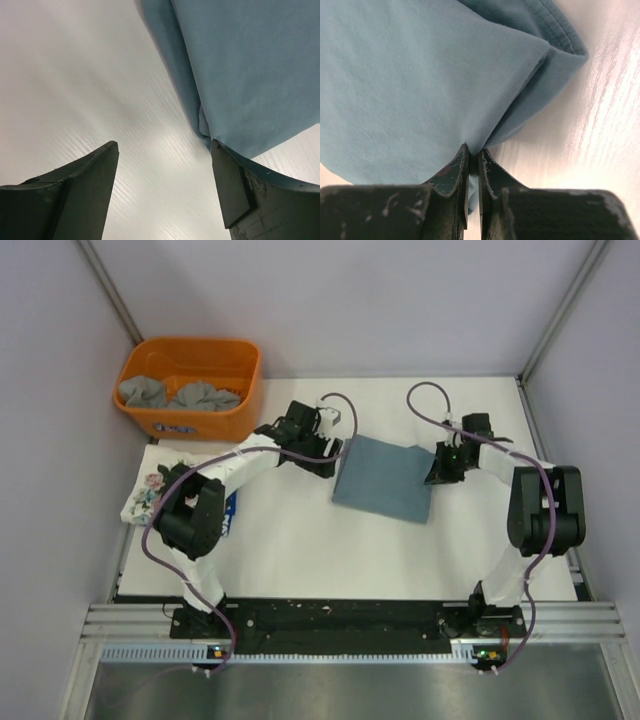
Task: Fold and stack the t-shirts
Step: Put the neatly folded tshirt into the corner of the board with the left arm
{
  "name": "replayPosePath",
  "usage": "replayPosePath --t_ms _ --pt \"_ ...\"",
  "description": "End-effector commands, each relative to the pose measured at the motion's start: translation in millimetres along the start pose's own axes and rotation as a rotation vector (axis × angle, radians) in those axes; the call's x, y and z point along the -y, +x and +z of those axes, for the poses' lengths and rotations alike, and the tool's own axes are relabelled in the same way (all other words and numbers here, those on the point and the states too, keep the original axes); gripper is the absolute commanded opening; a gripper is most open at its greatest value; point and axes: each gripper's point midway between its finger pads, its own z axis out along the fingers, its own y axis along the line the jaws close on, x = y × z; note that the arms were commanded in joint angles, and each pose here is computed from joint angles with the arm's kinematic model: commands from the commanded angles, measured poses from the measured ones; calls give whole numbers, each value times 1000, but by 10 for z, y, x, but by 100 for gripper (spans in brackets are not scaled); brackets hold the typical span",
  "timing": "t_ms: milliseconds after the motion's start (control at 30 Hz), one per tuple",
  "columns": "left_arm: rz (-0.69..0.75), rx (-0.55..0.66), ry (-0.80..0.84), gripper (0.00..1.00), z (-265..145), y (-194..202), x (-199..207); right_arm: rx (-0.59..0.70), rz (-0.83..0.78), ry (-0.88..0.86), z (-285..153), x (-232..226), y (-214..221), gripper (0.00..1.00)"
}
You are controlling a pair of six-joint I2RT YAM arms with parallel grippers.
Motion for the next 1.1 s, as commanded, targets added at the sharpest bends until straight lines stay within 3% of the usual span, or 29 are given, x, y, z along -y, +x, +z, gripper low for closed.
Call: replayPosePath --t_ms 0,100,200,333,500,833,933,1033,1067 --pt "51 51 26 79 -193 -179 7 -15 -60 13 -38 25 -71 0" --pt "-39 10 139 79 -34 -115 201 -20 -50 12 -11 19 -68 0" --pt "-116 -10 206 88 163 -138 323 -25 -50 12 7 22 -57 0" --pt "-170 -7 203 96 403 -278 330 -35 -54 15 49 13 -16 0" --pt "-229 -75 177 95 657 -174 294 -41 -60 14 81 3 13 0" --pt "-262 -175 276 60 890 139 599 -26 -67 7 86 -8 -16 0" --pt "-263 -174 295 39 881 131 607 -25 -72 5 84 -8 -10 0" --pt "-271 -150 300 0 802 51 556 -22 -74 6 71 -11 -10 0" --pt "-270 -133 288 0 772 12 507 -15 -75 6 58 -23 -25 0"
